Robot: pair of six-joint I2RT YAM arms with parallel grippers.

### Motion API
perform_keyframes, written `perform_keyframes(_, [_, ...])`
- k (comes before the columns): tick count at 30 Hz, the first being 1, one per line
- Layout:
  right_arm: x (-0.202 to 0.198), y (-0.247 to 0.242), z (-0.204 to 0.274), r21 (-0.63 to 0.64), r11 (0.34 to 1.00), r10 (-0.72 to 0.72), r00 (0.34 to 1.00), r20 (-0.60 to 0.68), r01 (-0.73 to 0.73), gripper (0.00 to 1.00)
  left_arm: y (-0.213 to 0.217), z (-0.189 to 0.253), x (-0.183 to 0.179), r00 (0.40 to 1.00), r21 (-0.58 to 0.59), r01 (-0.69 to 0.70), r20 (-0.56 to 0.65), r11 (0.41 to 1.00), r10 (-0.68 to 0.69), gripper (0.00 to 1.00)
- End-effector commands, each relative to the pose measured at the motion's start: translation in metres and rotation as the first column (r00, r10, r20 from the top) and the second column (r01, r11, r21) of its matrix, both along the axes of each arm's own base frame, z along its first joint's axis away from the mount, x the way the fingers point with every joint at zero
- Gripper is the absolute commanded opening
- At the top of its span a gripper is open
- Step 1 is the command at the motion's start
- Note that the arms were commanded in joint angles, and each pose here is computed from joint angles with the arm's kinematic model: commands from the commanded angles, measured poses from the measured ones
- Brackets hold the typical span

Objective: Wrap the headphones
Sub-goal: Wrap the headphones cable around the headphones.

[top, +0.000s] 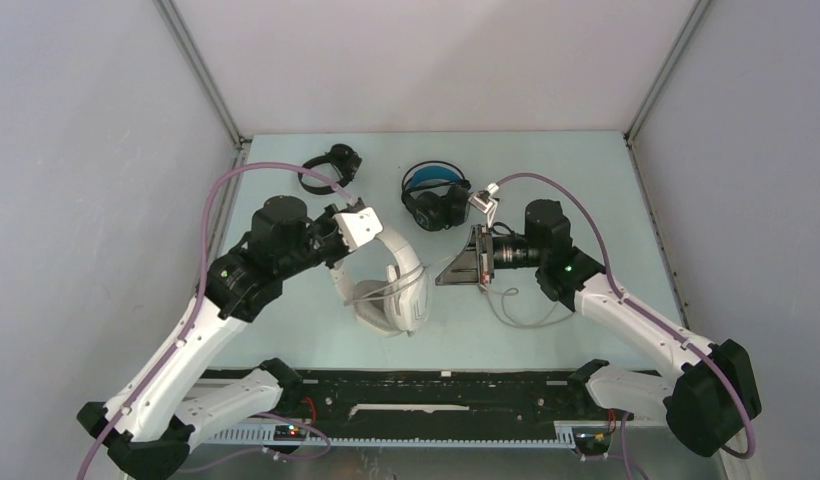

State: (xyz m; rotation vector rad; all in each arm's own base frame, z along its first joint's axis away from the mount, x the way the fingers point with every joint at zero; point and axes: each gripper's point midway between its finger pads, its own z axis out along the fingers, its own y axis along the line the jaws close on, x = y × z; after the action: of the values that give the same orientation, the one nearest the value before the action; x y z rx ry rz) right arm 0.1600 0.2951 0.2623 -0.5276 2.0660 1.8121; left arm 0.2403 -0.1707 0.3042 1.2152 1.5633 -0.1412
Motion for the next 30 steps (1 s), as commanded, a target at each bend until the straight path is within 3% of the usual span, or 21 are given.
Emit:
perform_keyframes(1, [-0.001, -0.003, 0.055, 0.127, 0.991, 0.020, 0.995, 0.100, -0.033, 0.00, 0.025, -0.025, 0.006, 0.998, 0.176, -0.062, -0.002, 0.982, 0.063, 0.00])
perform_keyframes(13, [-0.011, -0.005, 0.073, 0.176, 0.982, 0.057, 0.994, 0.094, -0.073, 0.05, 0.029, -0.026, 0.017, 0.994, 0.193, -0.106, 0.022, 0.975, 0.104, 0.00])
perform_keyframes(21, [-0.017, -0.004, 0.083, 0.208, 0.972, 0.096, 0.991, 0.090, -0.113, 0.00, 0.025, -0.021, 0.021, 0.994, 0.189, -0.105, 0.031, 0.976, 0.101, 0.00])
perform_keyframes(27, [-0.018, -0.004, 0.094, 0.242, 0.964, 0.096, 0.992, 0.088, -0.114, 0.10, 0.025, -0.023, 0.022, 0.994, 0.189, -0.106, 0.029, 0.976, 0.102, 0.00])
perform_keyframes(30, [-0.020, -0.003, 0.098, 0.258, 0.958, 0.106, 0.990, 0.096, -0.128, 0.03, 0.024, -0.022, 0.023, 0.993, 0.179, -0.115, 0.029, 0.977, 0.112, 0.00])
